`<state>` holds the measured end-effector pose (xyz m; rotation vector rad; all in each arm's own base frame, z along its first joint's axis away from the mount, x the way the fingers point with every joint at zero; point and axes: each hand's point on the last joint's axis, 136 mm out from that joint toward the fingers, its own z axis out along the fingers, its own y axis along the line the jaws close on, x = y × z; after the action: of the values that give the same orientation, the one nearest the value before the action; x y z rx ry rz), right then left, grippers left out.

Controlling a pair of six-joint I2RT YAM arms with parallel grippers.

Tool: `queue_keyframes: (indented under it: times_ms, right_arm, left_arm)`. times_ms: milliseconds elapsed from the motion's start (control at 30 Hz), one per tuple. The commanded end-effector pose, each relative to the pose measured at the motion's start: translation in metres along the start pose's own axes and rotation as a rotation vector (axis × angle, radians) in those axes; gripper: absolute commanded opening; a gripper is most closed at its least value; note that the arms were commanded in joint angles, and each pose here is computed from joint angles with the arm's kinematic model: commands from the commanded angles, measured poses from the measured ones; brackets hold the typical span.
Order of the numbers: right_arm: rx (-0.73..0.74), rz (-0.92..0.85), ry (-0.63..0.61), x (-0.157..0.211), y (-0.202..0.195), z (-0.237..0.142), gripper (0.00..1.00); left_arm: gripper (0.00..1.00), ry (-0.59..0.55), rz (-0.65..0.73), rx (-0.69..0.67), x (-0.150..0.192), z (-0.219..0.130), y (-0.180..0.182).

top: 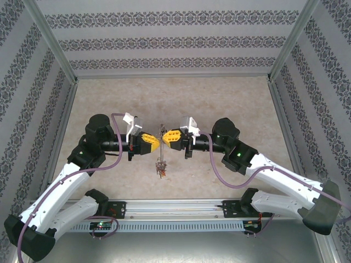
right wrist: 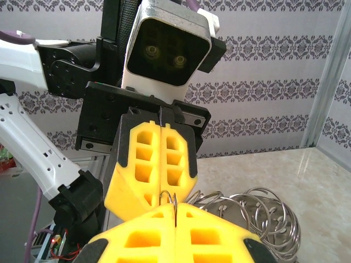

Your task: Put the keys on the keyring

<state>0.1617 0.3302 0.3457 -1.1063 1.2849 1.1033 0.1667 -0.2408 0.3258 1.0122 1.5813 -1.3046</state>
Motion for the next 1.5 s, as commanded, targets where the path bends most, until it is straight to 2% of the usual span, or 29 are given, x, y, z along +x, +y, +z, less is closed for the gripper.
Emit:
queue_keyframes:
  times_ms: [0, 933, 1467]
  right_arm:
    - [-0.020, -0.038, -0.043, -0.016, 0.006, 0.003, 0.00]
    - [-0.020, -0.031, -0.074, -0.023, 0.011, -0.007, 0.00]
    - [-0.023, -0.005, -0.018, -0.007, 0.007, 0.002, 0.00]
  left_arm:
    - [0.00, -0.033, 0.087, 0.030, -0.016, -0.003, -0.014]
    - [0.00, -0.024, 0.081, 0.013, -0.013, -0.001, -0.009]
    - [0.00, -0.024, 0.084, 0.021, -0.014, 0.000, -0.010]
